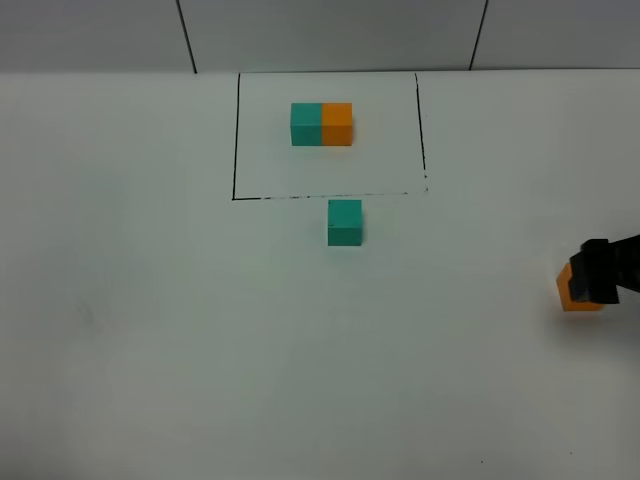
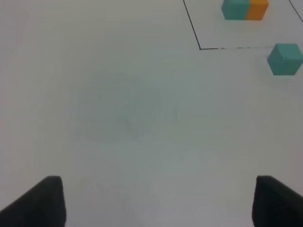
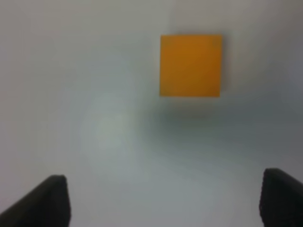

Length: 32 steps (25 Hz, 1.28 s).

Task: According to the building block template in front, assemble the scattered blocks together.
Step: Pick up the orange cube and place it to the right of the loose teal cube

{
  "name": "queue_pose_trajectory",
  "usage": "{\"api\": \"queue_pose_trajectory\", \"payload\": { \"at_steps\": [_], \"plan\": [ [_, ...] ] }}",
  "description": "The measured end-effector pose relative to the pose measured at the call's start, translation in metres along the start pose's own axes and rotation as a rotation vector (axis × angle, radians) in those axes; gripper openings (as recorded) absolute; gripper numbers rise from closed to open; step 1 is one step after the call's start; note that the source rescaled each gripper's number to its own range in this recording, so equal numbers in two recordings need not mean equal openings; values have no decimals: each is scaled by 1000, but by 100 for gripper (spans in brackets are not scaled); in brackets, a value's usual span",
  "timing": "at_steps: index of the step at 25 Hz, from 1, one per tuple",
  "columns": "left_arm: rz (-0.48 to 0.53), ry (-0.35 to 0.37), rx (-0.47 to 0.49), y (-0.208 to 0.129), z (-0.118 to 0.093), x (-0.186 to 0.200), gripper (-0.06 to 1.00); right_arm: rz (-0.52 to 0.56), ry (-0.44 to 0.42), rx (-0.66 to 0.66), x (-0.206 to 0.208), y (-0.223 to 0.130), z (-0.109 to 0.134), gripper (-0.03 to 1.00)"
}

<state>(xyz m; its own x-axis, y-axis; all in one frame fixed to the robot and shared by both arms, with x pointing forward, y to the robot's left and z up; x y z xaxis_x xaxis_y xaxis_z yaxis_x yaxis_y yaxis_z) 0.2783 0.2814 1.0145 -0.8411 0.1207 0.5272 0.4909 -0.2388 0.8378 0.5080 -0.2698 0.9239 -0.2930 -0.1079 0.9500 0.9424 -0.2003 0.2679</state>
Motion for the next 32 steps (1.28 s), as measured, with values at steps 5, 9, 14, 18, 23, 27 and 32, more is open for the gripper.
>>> {"api": "queue_pose_trajectory", "payload": {
  "at_steps": [5, 9, 14, 18, 23, 27, 32],
  "plan": [
    [0, 0, 0, 0, 0, 0, 68, 50, -42, 32, -34, 19, -3, 66],
    [0, 0, 0, 0, 0, 0, 68, 61, -47, 33, -45, 29, -2, 66],
    [0, 0, 0, 0, 0, 0, 68, 67, -52, 39, -59, 37, -1, 66],
    [0, 0, 0, 0, 0, 0, 68, 102, -62, 34, -77, 34, -4, 66],
    [0, 0, 0, 0, 0, 0, 68, 165, -78, 26, -96, 26, -9, 65],
    [0, 0, 0, 0, 0, 0, 68, 177, -81, 24, -100, 24, -10, 43],
    [0, 0, 0, 0, 0, 0, 68, 175, -95, 45, -100, 25, -13, 2]
  ]
}}
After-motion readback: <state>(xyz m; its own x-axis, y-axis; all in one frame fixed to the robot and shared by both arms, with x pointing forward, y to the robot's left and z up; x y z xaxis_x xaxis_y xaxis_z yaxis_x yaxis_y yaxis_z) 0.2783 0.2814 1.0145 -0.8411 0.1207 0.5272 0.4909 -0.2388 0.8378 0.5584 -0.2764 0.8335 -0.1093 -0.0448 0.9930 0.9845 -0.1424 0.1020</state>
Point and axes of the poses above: a point on each arm's last joint axis where the gripper is mounted, x pointing back along that axis away from the gripper, z along the wrist's bending axis when the last joint is at zero, y = z × x, the point moved 6 cm from there along -x, pointing out along that axis toward the gripper, and after that the axes turned 12 degrees about -x, right-handed, at the moved point
